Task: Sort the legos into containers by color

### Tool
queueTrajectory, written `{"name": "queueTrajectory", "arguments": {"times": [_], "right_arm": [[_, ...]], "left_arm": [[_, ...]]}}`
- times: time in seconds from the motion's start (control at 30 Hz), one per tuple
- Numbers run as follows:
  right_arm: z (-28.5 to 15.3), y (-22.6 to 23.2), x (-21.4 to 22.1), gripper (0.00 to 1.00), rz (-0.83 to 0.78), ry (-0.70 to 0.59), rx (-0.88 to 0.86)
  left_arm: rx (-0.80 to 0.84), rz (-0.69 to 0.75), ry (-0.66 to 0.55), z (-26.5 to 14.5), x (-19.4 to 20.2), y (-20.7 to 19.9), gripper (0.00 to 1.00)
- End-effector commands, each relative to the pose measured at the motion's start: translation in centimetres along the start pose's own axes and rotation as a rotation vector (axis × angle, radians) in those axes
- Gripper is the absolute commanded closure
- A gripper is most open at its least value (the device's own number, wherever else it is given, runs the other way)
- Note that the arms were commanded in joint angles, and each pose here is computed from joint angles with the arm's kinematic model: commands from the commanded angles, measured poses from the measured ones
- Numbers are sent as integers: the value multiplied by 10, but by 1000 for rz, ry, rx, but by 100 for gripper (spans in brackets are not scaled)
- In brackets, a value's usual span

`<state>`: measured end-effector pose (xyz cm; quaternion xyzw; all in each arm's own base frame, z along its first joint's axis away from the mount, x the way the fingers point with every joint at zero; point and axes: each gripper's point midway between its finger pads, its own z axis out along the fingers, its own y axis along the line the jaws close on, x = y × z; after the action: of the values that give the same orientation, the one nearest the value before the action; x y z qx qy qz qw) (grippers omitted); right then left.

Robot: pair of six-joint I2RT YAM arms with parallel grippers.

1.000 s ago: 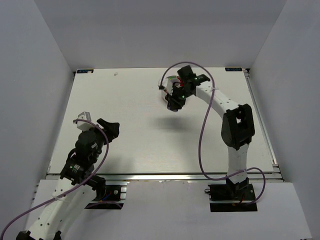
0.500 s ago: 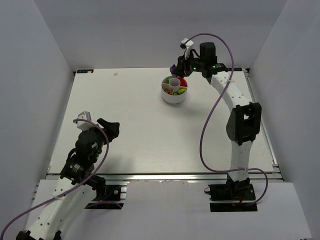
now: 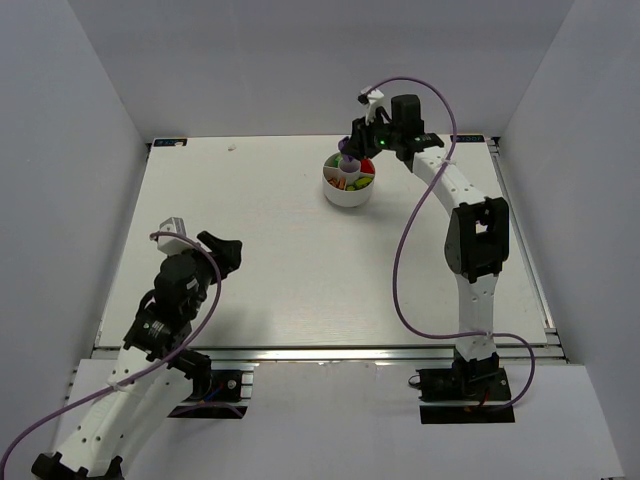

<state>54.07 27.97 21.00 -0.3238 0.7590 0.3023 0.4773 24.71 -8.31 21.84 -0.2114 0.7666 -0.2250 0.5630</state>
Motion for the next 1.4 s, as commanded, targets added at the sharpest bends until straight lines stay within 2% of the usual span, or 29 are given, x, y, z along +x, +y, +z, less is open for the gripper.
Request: {"name": "queueTrajectory", "arguments": {"times": [0.0,0.13,0.3,0.4,0.5,0.53,0.7,0.73,0.9,0.93,0.97,1.03,1.07,1.13,1.2,1.3,1.37], "right_arm": [[2,-12,-10,99,-29,-42,27],[6,-15,1,89,-32,-18,30],[11,-21,12,83,-31,2,37],[12,-24,15,73,-33,6,42],[13,-27,17,53,-47,11,51],[13,-28,17,43,-51,9,48],[0,-25,-3,20,-79,-24,39],[-9,-21,-15,11,-90,-44,37],[-50,-10,-47,11,-139,-81,77],[-72,-5,-68,11,-185,-117,101],[-76,-3,-54,11,-184,-91,108],[-105,0,-64,10,-197,-104,187],[-109,-1,-45,10,-167,-64,207],[-134,6,-39,11,-125,-25,247],[-150,14,-27,10,-86,30,232],[-177,17,-3,11,40,90,316],[-202,19,-2,11,40,73,370]], "left_arm": [[49,-7,-22,0,-12,-16,29],[57,-5,-17,4,-12,-20,29],[58,-1,-12,6,-12,-21,29],[60,0,-12,7,-12,-22,28],[58,-1,-10,8,-12,-22,28],[59,0,-11,7,-13,-23,28],[71,-3,-17,9,-16,-27,28],[75,-3,-13,10,-15,-29,28],[115,4,-16,13,-19,-40,25],[124,6,-16,13,-20,-43,23],[147,13,-15,15,-21,-49,18],[159,19,-11,18,-21,-53,11],[175,21,-8,20,-22,-58,6],[189,28,-12,23,-24,-63,2],[215,30,-9,28,-25,-70,2],[243,31,-2,34,-25,-79,2],[262,33,-2,38,-26,-86,2]]}}
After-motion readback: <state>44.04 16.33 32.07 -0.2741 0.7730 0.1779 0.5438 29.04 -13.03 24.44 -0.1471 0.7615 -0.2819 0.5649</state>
